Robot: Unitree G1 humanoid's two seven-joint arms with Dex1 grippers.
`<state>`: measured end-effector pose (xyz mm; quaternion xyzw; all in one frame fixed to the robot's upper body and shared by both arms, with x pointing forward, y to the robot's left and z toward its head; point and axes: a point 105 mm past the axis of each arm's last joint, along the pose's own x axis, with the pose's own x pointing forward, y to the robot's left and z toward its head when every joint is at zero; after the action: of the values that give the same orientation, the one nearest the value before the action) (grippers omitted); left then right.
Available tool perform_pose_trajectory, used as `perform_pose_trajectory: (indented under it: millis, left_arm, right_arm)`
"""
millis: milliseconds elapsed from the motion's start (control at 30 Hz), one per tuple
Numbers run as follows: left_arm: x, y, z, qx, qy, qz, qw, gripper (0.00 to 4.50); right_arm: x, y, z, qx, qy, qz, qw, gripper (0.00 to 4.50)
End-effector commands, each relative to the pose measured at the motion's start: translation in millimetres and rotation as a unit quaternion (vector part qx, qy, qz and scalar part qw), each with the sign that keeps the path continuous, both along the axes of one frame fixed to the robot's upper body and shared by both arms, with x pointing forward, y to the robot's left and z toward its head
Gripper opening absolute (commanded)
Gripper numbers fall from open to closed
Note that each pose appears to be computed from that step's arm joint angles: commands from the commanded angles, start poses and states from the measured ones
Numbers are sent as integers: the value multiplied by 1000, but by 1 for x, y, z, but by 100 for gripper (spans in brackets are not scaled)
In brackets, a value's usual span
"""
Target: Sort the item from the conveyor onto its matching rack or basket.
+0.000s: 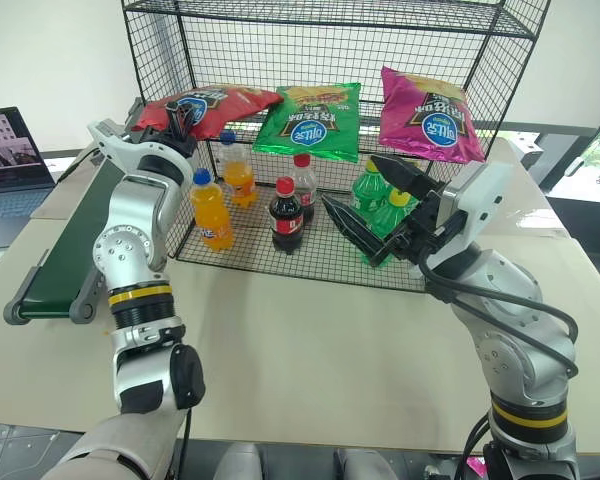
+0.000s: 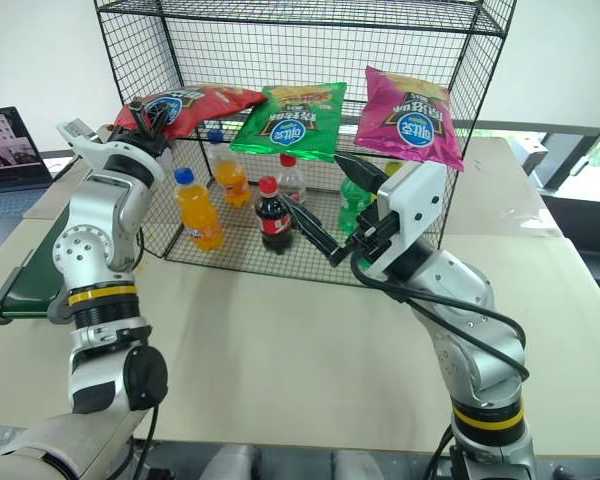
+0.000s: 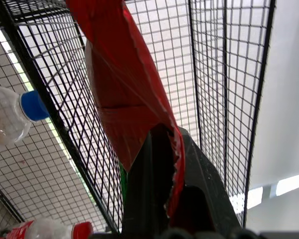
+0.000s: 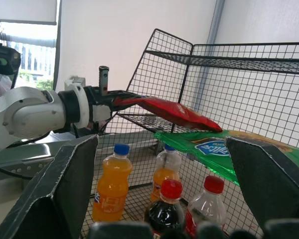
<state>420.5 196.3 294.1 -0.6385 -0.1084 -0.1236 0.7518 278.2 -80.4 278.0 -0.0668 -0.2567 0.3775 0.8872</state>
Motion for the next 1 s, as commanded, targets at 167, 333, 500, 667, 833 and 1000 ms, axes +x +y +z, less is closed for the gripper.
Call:
perform_pose_trajectory:
  millis: [167, 333, 500, 667, 833, 1000]
  left_arm:
    - [10, -7, 13, -6, -4, 16, 1000, 2]
    - [10, -11, 13, -12, -13, 10, 1000, 82]
    - [0, -7, 14, 9, -20, 0, 1000, 298]
    - [-40, 2, 13, 131, -43, -19, 990, 445]
    - [-91, 22, -11, 327, -50, -50, 942, 445]
    - [-117, 33, -66, 514, 14, -58, 856, 445]
  right_arm:
    - [-9, 4, 20, -7, -54, 3, 999, 450]
    - [-9, 4, 23, -3, -59, 1, 998, 450]
    - [-9, 4, 19, -4, -50, 3, 999, 450]
    - [-9, 3, 9, -7, -33, 8, 999, 450]
    - [-8, -8, -17, -31, 2, 5, 1000, 450]
    - [-3, -31, -56, -40, 71, -41, 996, 450]
